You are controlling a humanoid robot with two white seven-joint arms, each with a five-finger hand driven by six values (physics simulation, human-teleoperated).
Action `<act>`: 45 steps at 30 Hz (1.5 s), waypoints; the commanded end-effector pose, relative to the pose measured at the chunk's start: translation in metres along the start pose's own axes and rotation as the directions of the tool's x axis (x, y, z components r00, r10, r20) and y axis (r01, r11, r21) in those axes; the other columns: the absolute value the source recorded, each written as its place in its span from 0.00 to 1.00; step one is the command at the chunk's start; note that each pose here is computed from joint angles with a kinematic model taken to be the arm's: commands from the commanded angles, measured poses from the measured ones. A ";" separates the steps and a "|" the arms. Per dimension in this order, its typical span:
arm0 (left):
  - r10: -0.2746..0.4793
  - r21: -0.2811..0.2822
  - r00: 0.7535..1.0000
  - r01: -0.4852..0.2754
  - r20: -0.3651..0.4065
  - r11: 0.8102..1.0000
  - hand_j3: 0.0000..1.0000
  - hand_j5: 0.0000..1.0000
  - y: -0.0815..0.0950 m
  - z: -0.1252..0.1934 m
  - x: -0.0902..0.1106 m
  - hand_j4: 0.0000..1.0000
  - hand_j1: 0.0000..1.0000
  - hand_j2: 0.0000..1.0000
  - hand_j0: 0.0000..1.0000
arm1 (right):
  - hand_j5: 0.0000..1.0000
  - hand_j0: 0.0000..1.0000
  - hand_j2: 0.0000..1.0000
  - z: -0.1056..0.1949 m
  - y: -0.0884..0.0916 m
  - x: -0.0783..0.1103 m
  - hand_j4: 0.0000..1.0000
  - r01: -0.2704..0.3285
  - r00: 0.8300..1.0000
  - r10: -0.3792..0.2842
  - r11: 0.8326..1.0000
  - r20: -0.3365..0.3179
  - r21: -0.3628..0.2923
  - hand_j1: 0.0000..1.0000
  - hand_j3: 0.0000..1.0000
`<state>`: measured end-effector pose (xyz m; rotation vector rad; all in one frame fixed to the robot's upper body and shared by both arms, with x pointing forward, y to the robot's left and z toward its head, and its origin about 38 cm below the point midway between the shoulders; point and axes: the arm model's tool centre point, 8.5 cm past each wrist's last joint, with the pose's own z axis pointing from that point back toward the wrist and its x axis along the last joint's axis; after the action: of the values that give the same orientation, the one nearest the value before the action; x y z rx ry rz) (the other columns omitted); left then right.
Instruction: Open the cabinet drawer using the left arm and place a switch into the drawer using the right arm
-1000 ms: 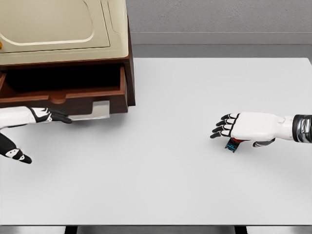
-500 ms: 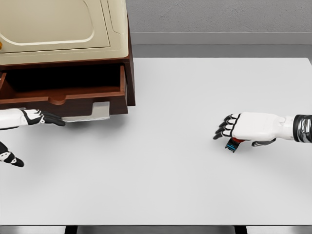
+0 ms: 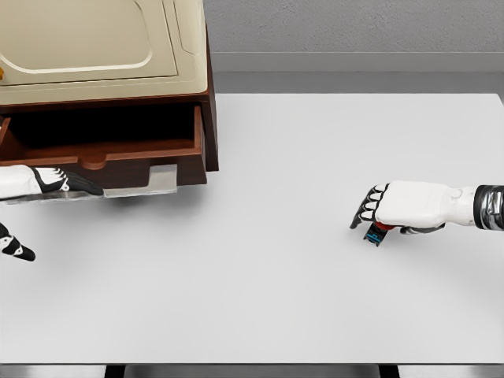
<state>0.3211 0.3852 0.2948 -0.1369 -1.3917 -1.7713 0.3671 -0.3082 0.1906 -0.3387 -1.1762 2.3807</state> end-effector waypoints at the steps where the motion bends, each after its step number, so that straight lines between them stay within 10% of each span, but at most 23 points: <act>1: 0.032 0.027 0.999 -0.032 0.016 0.999 1.00 1.00 0.003 0.002 0.002 1.00 1.00 1.00 1.00 | 0.76 0.76 0.76 0.000 0.000 0.000 0.76 0.004 1.000 -0.004 1.000 -0.001 -0.002 0.76 0.76; 17: 0.171 0.042 0.974 -0.167 -0.150 0.985 1.00 1.00 -0.007 0.067 0.001 1.00 1.00 1.00 1.00 | 0.47 0.47 0.47 0.000 0.001 -0.002 0.47 0.016 1.000 -0.016 1.000 -0.001 -0.005 0.47 0.47; 38: 0.162 0.065 0.968 -0.152 -0.191 0.986 1.00 1.00 0.000 0.084 0.004 1.00 1.00 1.00 1.00 | 0.28 0.28 0.28 -0.012 -0.017 -0.019 0.28 0.072 0.997 -0.077 0.988 -0.027 -0.135 0.28 0.28; 45: 0.077 0.059 0.966 -0.064 -0.246 0.996 1.00 1.00 0.014 0.095 0.005 1.00 1.00 1.00 1.00 | 0.28 0.28 0.28 -0.012 -0.074 -0.027 0.28 -0.004 0.999 -0.006 0.965 -0.039 -0.262 0.28 0.28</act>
<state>0.2890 0.4601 0.3432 0.0555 -1.2398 -1.6357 0.4182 -0.2813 0.2486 -0.4993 -1.4505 2.2237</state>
